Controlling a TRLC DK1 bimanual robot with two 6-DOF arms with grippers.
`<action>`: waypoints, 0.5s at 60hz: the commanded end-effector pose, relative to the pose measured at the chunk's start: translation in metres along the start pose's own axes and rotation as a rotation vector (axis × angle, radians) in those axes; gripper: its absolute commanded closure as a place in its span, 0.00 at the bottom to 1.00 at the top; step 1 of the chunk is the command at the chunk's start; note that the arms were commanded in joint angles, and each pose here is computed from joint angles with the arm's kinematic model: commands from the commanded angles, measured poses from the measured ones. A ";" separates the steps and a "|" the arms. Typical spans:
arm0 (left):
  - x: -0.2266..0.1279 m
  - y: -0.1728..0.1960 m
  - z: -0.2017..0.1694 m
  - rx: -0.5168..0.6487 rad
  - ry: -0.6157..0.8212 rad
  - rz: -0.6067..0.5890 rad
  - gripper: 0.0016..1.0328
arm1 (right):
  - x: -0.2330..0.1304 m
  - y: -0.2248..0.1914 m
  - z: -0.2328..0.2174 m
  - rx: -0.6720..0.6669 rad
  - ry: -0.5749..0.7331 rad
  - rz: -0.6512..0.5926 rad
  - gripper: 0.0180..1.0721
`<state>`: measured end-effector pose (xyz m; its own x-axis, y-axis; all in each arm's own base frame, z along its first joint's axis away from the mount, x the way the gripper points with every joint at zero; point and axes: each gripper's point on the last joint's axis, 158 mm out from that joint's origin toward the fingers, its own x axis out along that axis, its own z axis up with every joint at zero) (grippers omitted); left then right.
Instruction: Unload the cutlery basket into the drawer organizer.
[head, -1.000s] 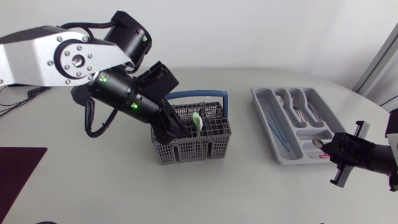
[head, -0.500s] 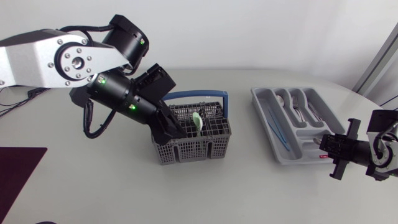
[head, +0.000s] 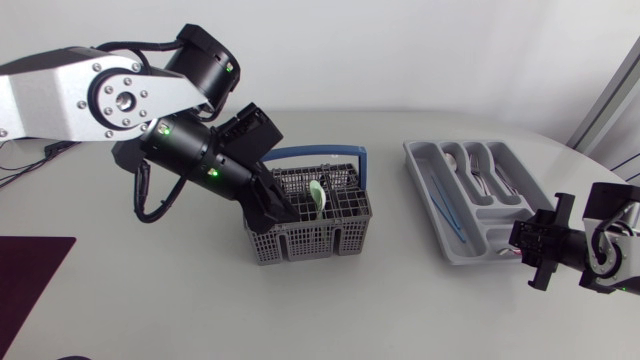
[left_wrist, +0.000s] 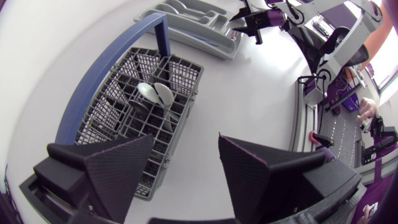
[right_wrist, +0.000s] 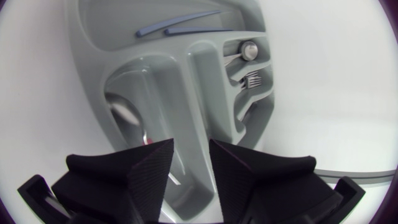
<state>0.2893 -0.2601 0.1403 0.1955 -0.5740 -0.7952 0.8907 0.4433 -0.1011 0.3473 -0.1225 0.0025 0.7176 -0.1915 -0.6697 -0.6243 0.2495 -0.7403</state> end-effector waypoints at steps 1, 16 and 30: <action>-0.001 -0.004 -0.005 -0.013 0.014 -0.004 0.13 | -0.012 -0.008 0.003 -0.027 -0.004 -0.035 0.26; -0.005 -0.005 -0.010 -0.017 0.014 0.005 0.13 | -0.065 -0.030 0.055 0.078 -0.146 -0.006 0.17; -0.001 -0.006 -0.019 -0.019 0.032 0.006 0.13 | -0.104 -0.030 0.129 0.204 -0.314 0.085 0.17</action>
<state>0.2829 -0.2533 0.1371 0.2005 -0.5615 -0.8028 0.8876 0.4511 -0.0938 0.3288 -0.0066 0.0882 0.7397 0.0865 -0.6674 -0.6441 0.3784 -0.6648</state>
